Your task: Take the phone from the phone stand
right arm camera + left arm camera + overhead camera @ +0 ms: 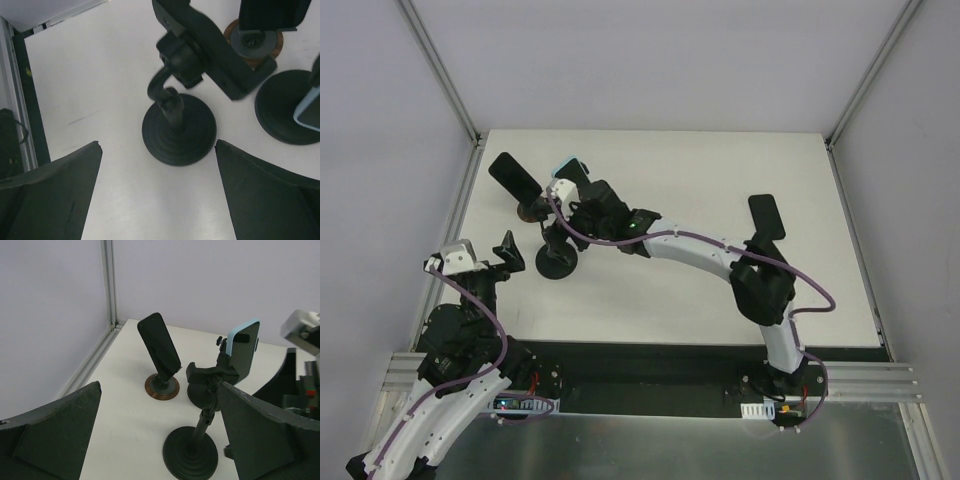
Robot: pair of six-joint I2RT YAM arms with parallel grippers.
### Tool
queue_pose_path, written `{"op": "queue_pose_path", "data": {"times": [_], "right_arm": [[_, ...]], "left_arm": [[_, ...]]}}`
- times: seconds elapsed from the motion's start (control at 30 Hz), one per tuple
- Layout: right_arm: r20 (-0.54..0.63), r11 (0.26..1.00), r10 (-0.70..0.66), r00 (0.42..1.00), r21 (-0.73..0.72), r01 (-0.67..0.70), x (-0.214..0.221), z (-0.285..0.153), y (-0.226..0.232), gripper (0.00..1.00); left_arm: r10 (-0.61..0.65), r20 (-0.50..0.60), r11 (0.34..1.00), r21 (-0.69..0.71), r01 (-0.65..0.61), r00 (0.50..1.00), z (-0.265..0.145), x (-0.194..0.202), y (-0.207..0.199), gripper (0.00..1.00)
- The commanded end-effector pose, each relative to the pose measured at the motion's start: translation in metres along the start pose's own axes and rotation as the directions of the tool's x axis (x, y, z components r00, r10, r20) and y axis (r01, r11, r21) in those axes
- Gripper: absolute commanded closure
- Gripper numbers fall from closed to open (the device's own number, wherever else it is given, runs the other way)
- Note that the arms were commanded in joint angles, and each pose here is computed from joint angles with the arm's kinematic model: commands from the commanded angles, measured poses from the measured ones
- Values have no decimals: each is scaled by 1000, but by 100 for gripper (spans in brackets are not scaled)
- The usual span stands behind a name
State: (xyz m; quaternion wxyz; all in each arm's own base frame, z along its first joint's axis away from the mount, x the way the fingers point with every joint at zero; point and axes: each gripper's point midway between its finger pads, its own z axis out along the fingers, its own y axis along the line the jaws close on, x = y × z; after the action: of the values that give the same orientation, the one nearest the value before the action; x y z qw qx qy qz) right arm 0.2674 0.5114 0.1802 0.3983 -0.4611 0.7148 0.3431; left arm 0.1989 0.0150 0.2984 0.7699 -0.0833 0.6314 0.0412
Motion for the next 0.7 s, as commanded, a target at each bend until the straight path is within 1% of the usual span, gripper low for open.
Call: {"op": "queue_pose_path", "data": {"times": [0.0, 0.07, 0.1, 0.17, 0.23, 0.27, 0.3, 0.37, 0.4, 0.43, 0.47, 0.5, 0.53, 0.57, 0.6, 0.63, 0.67], "right_arm": [[194, 1000, -10, 981, 21, 6, -58, 30, 5, 1], [217, 998, -14, 976, 66, 0, -58, 46, 2, 1], [224, 997, -7, 975, 79, -11, -57, 51, 2, 3], [242, 991, 6, 970, 131, -39, -54, 61, -10, 4], [257, 988, 12, 966, 147, -52, -56, 66, -14, 8], [244, 988, 17, 970, 147, -54, -49, 74, -16, 10], [252, 989, 17, 968, 139, -53, -53, 75, -15, 15], [234, 992, 23, 972, 113, -51, -46, 80, -11, 23], [230, 993, 25, 973, 107, -51, -45, 81, -10, 33], [215, 994, 30, 976, 98, -52, -37, 82, -9, 39], [217, 995, 29, 976, 92, -50, -40, 77, -6, 51], [215, 995, 29, 976, 90, -50, -39, 74, -6, 57], [186, 995, 35, 982, 87, -52, -21, 74, -4, 62], [204, 995, 31, 978, 86, -50, -30, 62, -2, 68], [197, 995, 30, 980, 87, -48, -25, 57, -2, 78], [201, 995, 26, 979, 90, -45, -25, 51, -1, 82], [182, 995, 19, 983, 97, -37, -14, 39, 0, 86]], "left_arm": [[-1, 1, 999, -38, 1, 1000, 2, 1, 5, 1], [7, -3, 999, -37, -7, 1000, 2, 1, 5, 1], [8, -4, 999, -33, -8, 1000, 2, 2, 4, 1], [19, -10, 999, -29, -19, 1000, 3, 3, 2, 1], [29, -15, 999, -23, -29, 999, 4, 4, 1, 1], [33, -16, 999, -22, -33, 999, 4, 4, 0, 1], [39, -17, 999, -21, -39, 999, 5, 4, 0, 1], [47, -22, 999, -19, -48, 999, 5, 5, -1, 1], [54, -24, 998, -20, -55, 998, 6, 6, 0, 1], [59, -27, 998, -19, -59, 998, 6, 6, -1, 1], [59, -27, 998, -16, -59, 998, 6, 6, -1, 1], [62, -28, 998, -15, -62, 998, 6, 7, -2, 1], [64, -30, 998, -14, -64, 998, 7, 7, -2, 1], [67, -29, 998, -11, -67, 997, 7, 7, -3, 1], [69, -31, 998, -11, -69, 997, 7, 8, -3, 1], [70, -31, 997, -8, -71, 997, 7, 8, -3, 1], [69, -30, 998, -8, -70, 997, 7, 7, -3, 1]]}}
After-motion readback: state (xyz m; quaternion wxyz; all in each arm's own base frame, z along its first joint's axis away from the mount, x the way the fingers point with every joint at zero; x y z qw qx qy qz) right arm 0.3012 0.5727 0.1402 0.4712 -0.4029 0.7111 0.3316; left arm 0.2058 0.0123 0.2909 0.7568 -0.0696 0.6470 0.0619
